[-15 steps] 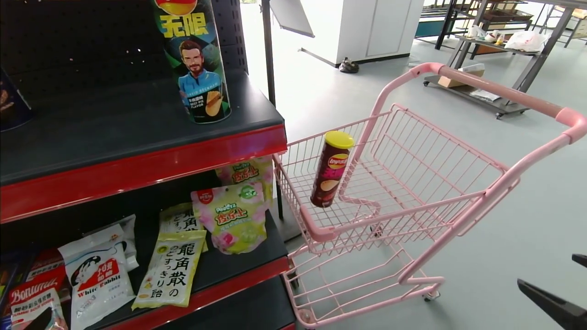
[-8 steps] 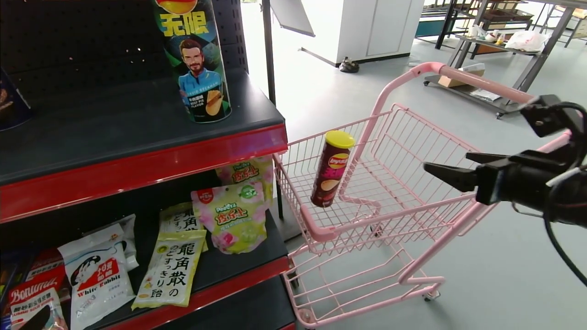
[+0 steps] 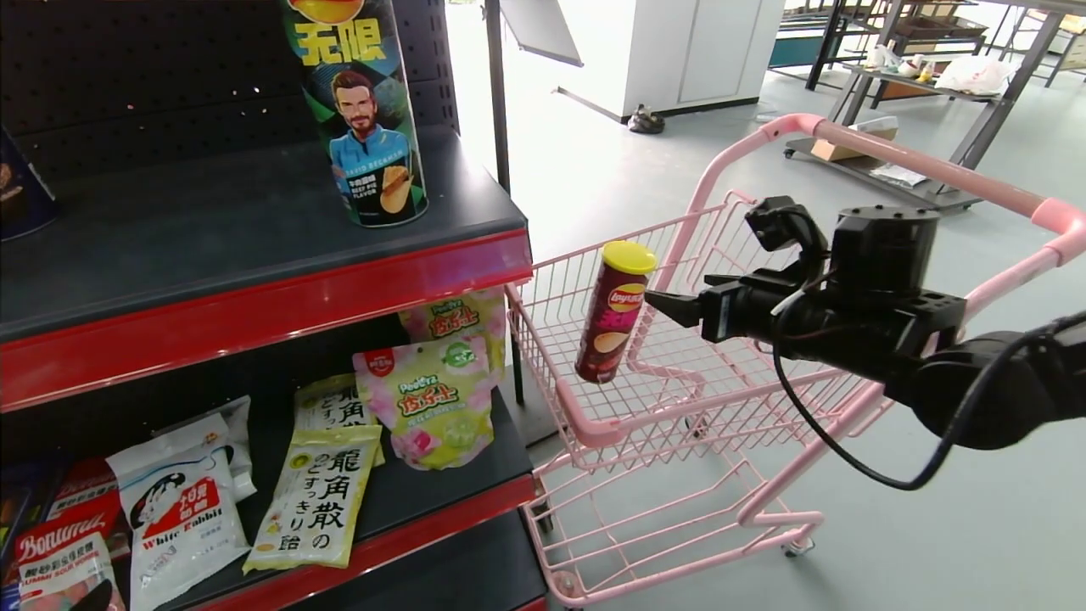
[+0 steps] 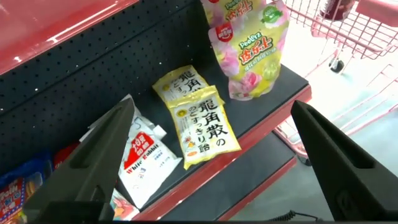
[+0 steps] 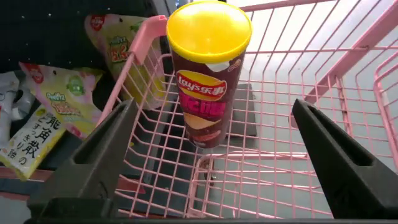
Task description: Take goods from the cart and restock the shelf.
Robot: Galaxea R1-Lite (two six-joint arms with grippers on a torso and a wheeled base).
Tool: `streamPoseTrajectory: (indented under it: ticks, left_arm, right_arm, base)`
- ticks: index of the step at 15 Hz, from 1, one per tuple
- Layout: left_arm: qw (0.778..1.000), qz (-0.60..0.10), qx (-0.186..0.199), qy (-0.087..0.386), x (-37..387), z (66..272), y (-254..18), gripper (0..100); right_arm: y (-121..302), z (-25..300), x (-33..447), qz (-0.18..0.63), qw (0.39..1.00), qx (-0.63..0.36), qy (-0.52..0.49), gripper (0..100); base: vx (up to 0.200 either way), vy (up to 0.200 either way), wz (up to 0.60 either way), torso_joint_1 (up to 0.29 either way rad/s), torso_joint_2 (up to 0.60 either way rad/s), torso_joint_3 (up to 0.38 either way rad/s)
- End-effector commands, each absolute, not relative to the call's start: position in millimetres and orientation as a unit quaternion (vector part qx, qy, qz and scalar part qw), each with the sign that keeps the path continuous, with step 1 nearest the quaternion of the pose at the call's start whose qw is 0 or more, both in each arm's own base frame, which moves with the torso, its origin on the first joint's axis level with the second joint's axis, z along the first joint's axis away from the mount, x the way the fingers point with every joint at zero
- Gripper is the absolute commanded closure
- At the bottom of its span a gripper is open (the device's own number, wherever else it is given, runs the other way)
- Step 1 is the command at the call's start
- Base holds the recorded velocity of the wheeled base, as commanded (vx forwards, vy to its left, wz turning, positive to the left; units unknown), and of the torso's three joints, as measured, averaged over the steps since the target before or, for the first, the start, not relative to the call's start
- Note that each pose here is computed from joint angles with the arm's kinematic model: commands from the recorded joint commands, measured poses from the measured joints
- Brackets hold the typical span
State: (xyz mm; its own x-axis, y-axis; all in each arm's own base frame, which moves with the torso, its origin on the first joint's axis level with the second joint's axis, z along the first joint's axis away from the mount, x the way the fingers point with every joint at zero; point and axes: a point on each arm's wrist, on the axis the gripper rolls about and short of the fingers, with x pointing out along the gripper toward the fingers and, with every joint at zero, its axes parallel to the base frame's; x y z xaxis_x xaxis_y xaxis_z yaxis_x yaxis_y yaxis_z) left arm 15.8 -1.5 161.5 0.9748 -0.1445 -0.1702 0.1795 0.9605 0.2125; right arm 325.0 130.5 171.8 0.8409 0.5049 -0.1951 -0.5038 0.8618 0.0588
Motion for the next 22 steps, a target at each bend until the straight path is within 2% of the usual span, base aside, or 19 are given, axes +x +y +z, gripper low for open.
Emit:
streamPoseTrajectory:
  ticks: [1,6,20,21,22]
  left_arm:
    - [0.987,-0.081,0.115,0.079,16.7,161.3,-1.7,0]
    - [0.987,-0.081,0.115,0.082,16.6,160.9,-1.6,0]
    - [0.987,-0.077,0.116,0.081,16.3,161.2,-1.4,0]
    - [0.987,-0.077,0.116,0.081,16.1,160.8,-1.3,0]
    - [0.987,-0.077,0.116,0.081,16.1,160.8,-1.3,0]
  right_arm:
    - [143.9,142.6,351.4,0.266,0.955,0.001,0.130,0]
    - [154.1,123.7,376.8,0.266,0.954,0.001,0.137,0]
    - [175.0,103.9,437.8,0.259,0.960,0.012,0.105,0]
    - [176.5,104.5,437.5,0.261,0.960,0.012,0.104,100]
    - [176.4,104.9,437.2,0.261,0.960,0.012,0.104,100]
  base:
    - [0.000,0.000,0.00,0.000,0.00,0.000]
    - [0.000,0.000,0.00,0.000,0.00,0.000]
    - [0.000,0.000,0.00,0.000,0.00,0.000]
    - [0.000,0.000,0.00,0.000,0.00,0.000]
    - [0.000,0.000,0.00,0.000,0.00,0.000]
